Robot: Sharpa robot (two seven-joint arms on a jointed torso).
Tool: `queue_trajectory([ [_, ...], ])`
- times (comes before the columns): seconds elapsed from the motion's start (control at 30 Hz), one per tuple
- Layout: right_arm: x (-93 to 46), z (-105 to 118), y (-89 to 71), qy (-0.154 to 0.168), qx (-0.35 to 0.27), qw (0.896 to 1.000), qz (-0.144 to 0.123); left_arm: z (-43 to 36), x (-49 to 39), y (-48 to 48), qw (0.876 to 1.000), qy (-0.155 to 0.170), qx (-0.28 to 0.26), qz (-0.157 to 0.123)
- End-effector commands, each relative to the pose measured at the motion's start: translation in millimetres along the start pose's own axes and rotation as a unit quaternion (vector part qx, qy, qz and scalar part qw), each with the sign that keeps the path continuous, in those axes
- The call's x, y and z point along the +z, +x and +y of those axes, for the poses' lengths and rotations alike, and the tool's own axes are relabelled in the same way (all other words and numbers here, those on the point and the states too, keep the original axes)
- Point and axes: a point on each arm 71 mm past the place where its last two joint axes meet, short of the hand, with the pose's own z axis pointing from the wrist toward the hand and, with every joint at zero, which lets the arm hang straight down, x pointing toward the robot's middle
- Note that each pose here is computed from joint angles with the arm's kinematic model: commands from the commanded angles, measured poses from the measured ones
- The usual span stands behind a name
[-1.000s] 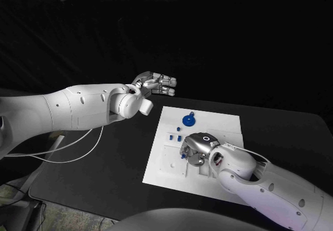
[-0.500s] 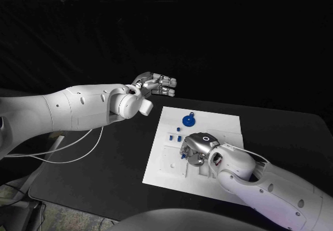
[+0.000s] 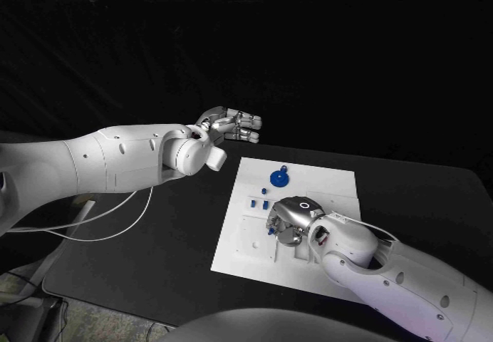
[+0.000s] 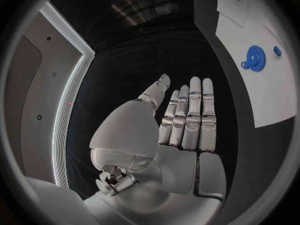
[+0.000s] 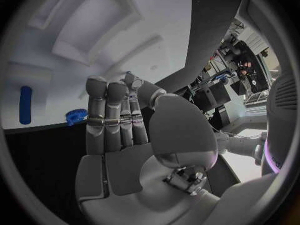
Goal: Assemble the parts on the task board
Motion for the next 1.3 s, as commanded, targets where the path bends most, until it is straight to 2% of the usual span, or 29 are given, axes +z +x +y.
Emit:
queue_trajectory([
  [0.03, 0.0, 1.1, 2.0, -0.001, -0.007, 1.0, 0.007, -1.3, 0.7, 2.3, 1.0, 0.001, -0.003, 0.008],
  [1.3, 4.7, 0.1, 12.2, 0.014, -0.018, 0.999, 0.022, -0.1, 0.6, 4.4, 1.0, -0.007, -0.005, 0.016],
])
